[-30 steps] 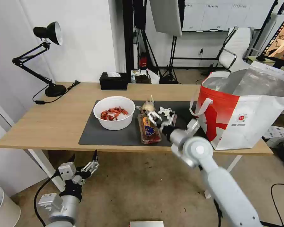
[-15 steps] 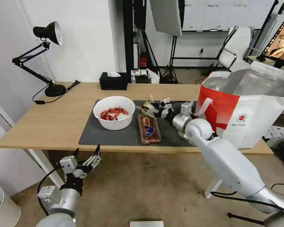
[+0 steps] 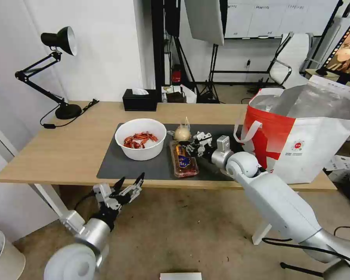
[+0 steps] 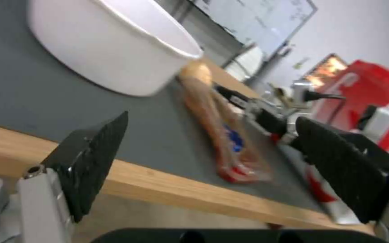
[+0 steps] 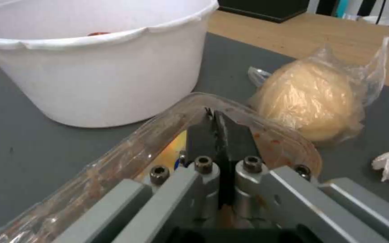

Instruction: Pick up the trash from the table and place it into the takeout bag.

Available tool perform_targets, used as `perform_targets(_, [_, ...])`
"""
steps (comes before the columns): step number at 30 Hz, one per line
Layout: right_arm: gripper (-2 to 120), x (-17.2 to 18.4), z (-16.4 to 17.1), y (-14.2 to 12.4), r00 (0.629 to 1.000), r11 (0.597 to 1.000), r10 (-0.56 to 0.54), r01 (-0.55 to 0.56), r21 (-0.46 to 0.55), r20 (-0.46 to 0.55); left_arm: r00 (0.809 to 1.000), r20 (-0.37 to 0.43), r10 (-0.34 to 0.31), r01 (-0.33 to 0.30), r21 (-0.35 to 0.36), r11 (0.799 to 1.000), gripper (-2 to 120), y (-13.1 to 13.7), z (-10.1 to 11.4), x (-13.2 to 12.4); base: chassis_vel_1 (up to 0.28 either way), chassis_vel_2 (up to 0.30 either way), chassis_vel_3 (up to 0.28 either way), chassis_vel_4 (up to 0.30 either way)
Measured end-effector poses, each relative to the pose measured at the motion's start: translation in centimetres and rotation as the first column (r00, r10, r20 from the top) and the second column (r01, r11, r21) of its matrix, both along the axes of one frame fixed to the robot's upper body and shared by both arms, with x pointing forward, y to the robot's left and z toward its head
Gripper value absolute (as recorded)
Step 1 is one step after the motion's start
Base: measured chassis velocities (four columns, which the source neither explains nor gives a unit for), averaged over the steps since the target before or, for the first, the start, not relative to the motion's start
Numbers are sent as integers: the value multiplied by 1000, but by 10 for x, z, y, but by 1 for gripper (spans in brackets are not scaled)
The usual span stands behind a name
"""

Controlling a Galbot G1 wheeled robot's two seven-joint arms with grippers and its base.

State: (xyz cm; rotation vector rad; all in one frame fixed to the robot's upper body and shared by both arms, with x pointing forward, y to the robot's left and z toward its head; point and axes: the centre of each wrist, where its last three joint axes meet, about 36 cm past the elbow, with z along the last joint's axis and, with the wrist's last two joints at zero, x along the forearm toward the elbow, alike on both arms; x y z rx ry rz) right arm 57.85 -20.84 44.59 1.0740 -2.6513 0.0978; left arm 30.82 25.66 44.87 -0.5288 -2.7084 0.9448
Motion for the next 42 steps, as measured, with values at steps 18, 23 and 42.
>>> perform_targets(18, [0,-11,-9,-5,999,999,-15,16,33,-32,979,-82,-184,167,-186,968,100,-17,3,114,0,0,0,0])
perform_targets(23, [0,-11,-7,-8,999,999,-19,20,28,-30,972,-120,-200,177,-178,968,100,-31,1,120,0,0,0,0])
perform_targets(42, [0,-16,-4,-10,999,999,-29,29,14,-26,928,-277,-249,207,-171,963,100,-61,-5,146,0,0,0,0])
